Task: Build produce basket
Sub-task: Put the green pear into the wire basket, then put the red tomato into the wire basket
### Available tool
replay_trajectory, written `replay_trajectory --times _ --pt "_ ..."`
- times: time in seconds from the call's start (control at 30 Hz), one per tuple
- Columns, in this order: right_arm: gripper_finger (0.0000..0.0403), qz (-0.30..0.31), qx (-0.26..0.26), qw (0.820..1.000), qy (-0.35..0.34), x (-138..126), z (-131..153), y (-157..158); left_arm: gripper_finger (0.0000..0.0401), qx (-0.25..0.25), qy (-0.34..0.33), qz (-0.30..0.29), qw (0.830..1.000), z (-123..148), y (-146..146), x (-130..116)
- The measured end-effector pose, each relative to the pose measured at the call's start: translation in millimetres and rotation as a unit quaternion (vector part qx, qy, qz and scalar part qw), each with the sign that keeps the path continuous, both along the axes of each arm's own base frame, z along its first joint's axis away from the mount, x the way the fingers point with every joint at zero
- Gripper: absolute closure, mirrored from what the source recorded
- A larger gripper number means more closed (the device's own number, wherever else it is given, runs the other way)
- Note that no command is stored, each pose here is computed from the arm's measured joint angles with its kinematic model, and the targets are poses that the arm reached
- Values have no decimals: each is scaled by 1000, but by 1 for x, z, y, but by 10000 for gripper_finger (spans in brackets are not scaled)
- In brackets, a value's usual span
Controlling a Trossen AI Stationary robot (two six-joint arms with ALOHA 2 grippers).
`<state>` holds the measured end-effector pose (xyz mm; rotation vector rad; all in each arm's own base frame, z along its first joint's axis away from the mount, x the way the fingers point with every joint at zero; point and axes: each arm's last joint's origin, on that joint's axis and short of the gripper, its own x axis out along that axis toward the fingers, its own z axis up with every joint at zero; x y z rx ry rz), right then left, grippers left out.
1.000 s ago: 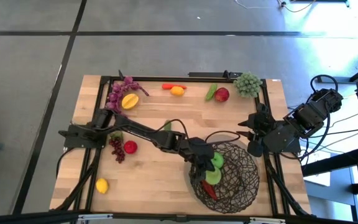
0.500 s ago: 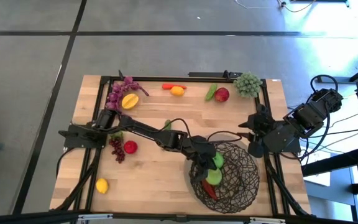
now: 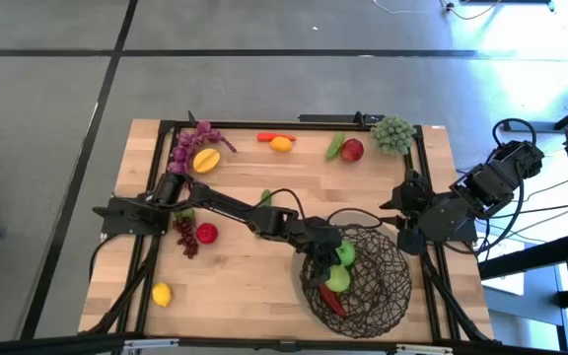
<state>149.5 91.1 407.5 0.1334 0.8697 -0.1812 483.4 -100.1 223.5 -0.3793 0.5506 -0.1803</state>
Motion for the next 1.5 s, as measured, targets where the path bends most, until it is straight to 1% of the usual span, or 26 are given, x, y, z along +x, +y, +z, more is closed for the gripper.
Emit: replay_trajectory --times 0.1,0.27,0.37,0.53,0.6,0.87,1.03,1.1,1.13,1.33,1.4,1.5 --pt "266 1 -1 1000 0 0 0 0 401 -7 2 8 1000 0 -2 0" --pt "266 8 -7 1000 1 0 0 0 398 -9 3 2 1000 0 -3 -1" --pt "266 9 -7 1000 1 0 0 0 380 -7 2 3 1000 0 -3 -1" --pt "266 9 -7 1000 1 0 0 0 338 -9 0 7 1000 1 -2 0" --pt "266 9 -8 1000 1 0 0 0 328 -11 -7 7 1000 2 -3 0" --pt "266 10 -8 1000 1 0 0 0 326 -20 -26 2 999 10 3 1" --pt "266 12 -1 1000 -9 -6 4 -4 323 -24 -37 -24 999 25 10 -3" --pt "266 10 5 1000 -15 -10 6 -7 324 -25 -28 -25 999 34 14 -9" --pt "266 9 8 1000 -19 -13 7 -8 325 -25 -34 -23 999 40 16 -10" --pt "266 10 17 999 -40 -23 13 -16 323 -9 6 10 1000 69 38 -33" --pt "266 18 11 999 -42 -25 14 -18 323 -5 3 24 1000 85 45 -42" --pt "266 37 -6 998 -40 -26 14 -18 326 -8 23 60 998 102 56 -59"
